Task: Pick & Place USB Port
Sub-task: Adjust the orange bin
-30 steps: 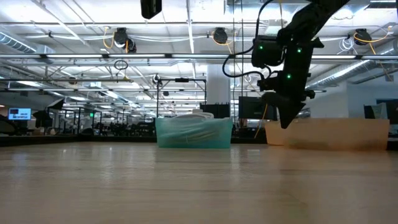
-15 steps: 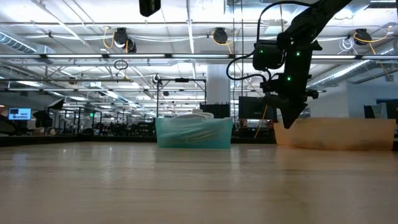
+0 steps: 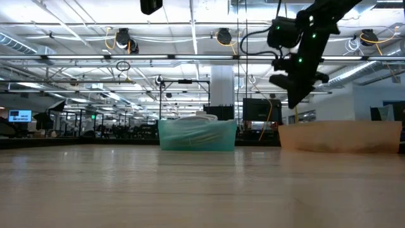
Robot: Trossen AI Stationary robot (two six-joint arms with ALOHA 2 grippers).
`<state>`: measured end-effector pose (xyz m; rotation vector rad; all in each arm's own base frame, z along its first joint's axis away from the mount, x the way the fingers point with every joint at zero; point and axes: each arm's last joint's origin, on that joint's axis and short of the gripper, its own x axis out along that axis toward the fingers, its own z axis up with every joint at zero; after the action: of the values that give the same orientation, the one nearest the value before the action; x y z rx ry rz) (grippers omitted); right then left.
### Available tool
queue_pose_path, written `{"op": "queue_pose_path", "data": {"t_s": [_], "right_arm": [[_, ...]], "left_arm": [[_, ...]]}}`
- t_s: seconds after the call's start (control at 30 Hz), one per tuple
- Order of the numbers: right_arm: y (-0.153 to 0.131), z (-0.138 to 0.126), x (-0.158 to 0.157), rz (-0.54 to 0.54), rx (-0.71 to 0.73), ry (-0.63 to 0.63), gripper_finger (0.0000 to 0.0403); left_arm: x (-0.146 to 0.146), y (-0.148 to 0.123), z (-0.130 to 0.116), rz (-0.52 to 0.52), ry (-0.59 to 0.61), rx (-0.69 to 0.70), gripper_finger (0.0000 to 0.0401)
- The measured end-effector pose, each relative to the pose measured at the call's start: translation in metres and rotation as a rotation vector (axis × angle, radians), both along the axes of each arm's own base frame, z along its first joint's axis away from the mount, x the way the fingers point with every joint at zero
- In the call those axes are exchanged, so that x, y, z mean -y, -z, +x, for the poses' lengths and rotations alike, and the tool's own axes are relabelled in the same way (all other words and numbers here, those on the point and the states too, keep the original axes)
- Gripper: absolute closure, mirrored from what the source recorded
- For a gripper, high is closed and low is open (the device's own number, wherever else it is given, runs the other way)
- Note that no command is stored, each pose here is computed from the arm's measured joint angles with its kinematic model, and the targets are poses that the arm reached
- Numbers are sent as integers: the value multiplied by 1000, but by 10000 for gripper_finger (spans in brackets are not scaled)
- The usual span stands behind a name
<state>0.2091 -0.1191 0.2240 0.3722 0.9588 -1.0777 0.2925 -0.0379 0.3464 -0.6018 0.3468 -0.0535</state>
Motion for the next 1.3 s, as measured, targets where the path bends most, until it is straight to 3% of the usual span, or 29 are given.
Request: {"op": "queue_pose_path", "data": {"t_s": [0.13, 0.27, 0.47, 0.57, 0.87, 1.03, 1.3], "right_arm": [[-20, -10, -9, -3, 109, -10, 403], [-31, -20, -30, 101, 178, -57, 403], [-34, -38, -69, 351, 139, -148, 403], [-33, -44, -85, 407, 71, -168, 403], [-21, -39, -101, 491, -56, -175, 403], [1, -35, -110, 566, -122, -192, 403], [26, -41, -111, 489, -169, -131, 403]], "left_arm": [[0, -1, 0, 12, -8, 9, 354], [0, -1, 0, 15, -8, 9, 354], [4, 0, -1, 19, 15, 3, 354], [4, 0, -1, 20, 17, 0, 354], [4, 1, -1, 22, 16, -13, 354], [4, 2, -1, 22, 16, -16, 354], [4, 2, -1, 23, 16, -21, 354]]}}
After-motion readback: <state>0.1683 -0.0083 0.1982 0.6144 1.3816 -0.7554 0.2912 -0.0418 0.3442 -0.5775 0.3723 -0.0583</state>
